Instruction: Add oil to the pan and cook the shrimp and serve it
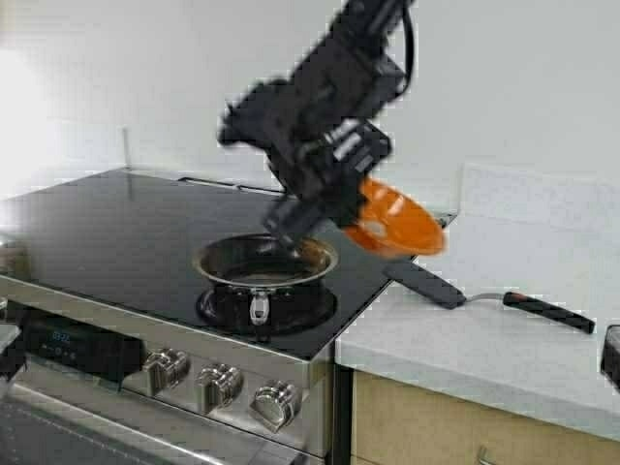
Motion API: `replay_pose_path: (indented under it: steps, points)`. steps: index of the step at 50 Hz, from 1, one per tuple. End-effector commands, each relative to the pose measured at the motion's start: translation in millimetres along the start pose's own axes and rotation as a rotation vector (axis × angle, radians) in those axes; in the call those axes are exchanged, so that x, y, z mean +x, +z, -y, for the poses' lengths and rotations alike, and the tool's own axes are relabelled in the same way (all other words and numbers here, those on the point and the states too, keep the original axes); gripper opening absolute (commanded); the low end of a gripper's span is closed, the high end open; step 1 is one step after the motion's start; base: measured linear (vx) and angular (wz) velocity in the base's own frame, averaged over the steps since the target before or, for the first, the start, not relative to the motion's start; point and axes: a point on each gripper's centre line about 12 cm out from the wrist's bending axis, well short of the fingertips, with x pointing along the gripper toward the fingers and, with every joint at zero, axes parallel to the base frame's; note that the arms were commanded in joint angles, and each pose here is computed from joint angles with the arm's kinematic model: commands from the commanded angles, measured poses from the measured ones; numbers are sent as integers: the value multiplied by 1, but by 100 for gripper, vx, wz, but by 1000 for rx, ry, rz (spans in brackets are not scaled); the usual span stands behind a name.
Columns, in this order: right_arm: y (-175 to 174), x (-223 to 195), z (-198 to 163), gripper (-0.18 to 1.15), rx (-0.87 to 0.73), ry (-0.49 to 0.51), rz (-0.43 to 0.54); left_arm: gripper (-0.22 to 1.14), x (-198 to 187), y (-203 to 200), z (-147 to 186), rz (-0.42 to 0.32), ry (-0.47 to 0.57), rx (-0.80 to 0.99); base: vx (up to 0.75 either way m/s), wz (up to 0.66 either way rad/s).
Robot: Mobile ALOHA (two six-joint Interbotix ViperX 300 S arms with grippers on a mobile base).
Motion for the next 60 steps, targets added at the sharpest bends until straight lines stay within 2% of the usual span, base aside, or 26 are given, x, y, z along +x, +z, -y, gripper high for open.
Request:
replay_pose_path:
  steps: [1,6,19,25,30,42,52,60]
  points:
    - [52,-16,10,3,110,96,114,3,2,6,0,15,0,-2,0,0]
    - [76,-17,10,3,160,184,168,3,2,7,0,17,0,-2,0,0]
    - [127,8,30,3,296,331,259,3,2,7,0,17,0,-2,0,0]
    - [143,20,41,3,366,438,298,3,2,7,0,17,0,-2,0,0]
    - [150,29,50,3,445,566,318,3,2,7,0,17,0,-2,0,0]
    - [144,57,73,3,649,863,361,3,2,7,0,17,0,0,0,0]
    - [118,79,85,3,820,1055,380,3,2,6,0,15,0,0,0,0]
    - [93,101,89,3,1048,1231,444,3,2,5,0,14,0,0,0,0]
